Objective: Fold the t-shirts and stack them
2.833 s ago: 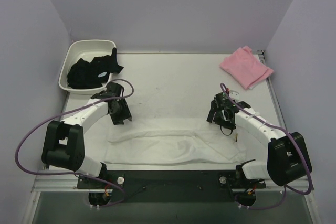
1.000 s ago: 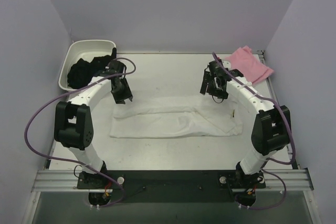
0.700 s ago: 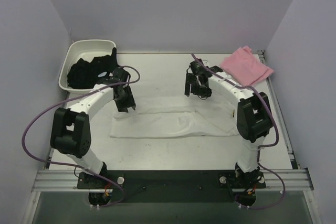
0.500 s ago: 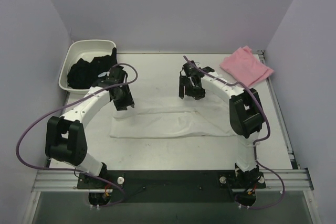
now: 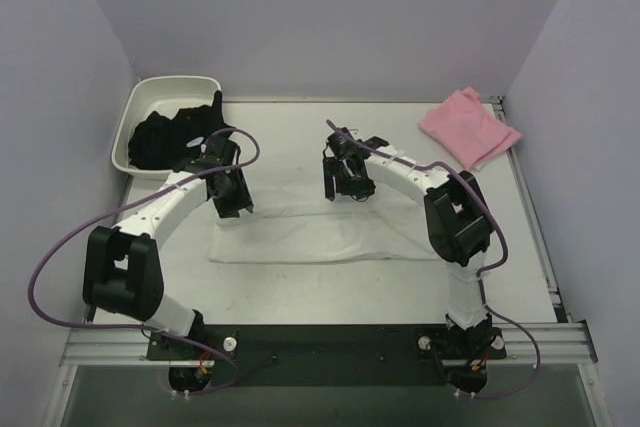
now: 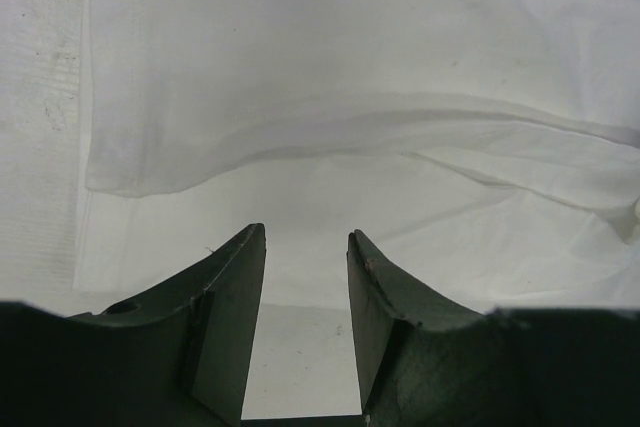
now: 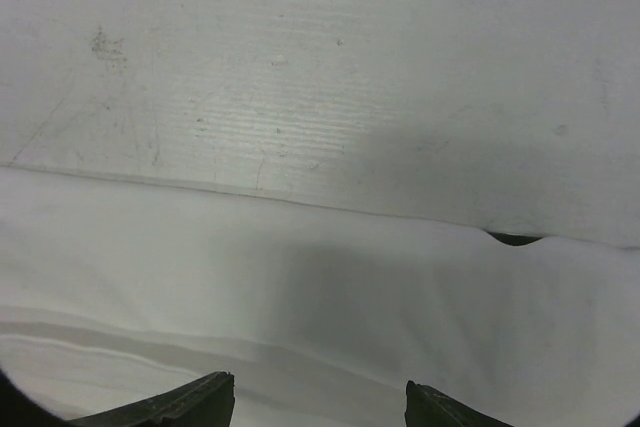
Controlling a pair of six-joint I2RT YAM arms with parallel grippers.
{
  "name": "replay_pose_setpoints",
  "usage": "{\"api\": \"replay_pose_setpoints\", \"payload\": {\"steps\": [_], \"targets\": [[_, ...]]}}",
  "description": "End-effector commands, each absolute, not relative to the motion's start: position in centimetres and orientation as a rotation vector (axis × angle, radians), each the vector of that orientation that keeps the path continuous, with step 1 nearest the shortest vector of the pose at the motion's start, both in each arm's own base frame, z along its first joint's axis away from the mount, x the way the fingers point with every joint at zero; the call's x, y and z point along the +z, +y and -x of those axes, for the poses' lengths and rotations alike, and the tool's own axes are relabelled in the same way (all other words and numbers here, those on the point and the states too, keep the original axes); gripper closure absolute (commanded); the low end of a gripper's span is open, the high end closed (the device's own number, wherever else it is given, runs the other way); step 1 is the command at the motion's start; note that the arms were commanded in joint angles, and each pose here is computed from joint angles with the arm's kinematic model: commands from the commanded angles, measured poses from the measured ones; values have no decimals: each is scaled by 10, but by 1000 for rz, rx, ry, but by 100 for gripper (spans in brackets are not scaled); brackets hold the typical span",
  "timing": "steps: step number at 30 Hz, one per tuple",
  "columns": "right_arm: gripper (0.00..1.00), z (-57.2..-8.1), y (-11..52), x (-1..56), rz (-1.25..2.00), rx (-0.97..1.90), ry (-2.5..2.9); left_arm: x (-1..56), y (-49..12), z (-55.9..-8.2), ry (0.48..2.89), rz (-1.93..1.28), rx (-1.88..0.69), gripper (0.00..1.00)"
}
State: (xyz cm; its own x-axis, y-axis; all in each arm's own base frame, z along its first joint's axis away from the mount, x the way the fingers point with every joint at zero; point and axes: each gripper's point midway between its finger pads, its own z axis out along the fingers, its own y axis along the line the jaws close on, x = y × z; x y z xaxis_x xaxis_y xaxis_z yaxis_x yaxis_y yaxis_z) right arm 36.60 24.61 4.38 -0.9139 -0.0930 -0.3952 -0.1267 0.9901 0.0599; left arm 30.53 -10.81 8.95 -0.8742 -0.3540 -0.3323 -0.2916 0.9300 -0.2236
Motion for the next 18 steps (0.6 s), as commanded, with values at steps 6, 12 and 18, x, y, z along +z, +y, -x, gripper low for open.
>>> {"api": "replay_pose_setpoints", "payload": {"steps": [6,12,18], "targets": [[32,-350,243,35,209,44,2755,110,-104,-313,2626,449,-282,52],[33,-328,238,35,244,30,2774,112,-100,-311,2616,454,-280,52],[33,-296,224,41,273,-1,2788,112,-99,-311,2610,461,-282,52]]}}
